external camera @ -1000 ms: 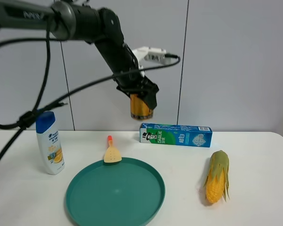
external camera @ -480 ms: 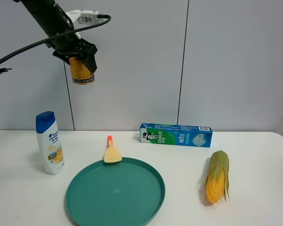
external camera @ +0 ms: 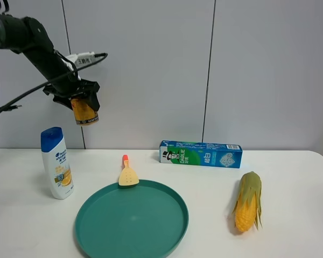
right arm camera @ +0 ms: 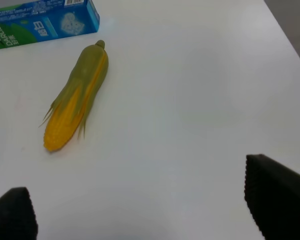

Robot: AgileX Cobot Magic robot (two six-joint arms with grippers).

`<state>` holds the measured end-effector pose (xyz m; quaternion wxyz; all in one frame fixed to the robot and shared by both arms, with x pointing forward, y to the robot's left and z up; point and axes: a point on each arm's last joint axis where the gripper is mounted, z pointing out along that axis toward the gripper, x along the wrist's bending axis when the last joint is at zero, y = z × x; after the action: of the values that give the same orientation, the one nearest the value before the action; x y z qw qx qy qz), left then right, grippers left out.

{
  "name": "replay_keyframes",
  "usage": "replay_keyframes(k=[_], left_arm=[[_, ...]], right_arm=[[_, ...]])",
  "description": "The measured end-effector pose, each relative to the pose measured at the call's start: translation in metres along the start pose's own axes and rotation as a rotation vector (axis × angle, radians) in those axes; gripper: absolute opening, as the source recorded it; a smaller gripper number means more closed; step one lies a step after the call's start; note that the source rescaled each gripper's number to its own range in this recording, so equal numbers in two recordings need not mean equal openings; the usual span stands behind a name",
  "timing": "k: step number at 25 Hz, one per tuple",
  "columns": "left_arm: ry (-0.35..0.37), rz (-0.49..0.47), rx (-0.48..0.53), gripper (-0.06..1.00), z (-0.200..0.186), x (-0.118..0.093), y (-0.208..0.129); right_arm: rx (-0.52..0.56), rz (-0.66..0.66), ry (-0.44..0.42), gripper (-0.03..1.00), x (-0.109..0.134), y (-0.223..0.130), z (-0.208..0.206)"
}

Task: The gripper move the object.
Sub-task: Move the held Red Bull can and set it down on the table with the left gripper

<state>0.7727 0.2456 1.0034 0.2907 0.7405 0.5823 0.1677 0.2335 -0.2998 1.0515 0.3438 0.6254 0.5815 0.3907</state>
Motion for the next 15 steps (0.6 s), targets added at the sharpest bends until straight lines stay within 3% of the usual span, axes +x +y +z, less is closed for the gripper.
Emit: replay_keyframes(k=[5,15], left_arm=[[0.028,0.006,0.048,0.01,0.031,0.008,-0.016],[0.096,0.065,0.095,0.01,0.047,0.017,-0.028]], right_arm=[[0.000,0.000,0.000,1.00,0.000,0.000,0.000],[0.000,0.000,0.000,1.00,0.000,0.000,0.000]])
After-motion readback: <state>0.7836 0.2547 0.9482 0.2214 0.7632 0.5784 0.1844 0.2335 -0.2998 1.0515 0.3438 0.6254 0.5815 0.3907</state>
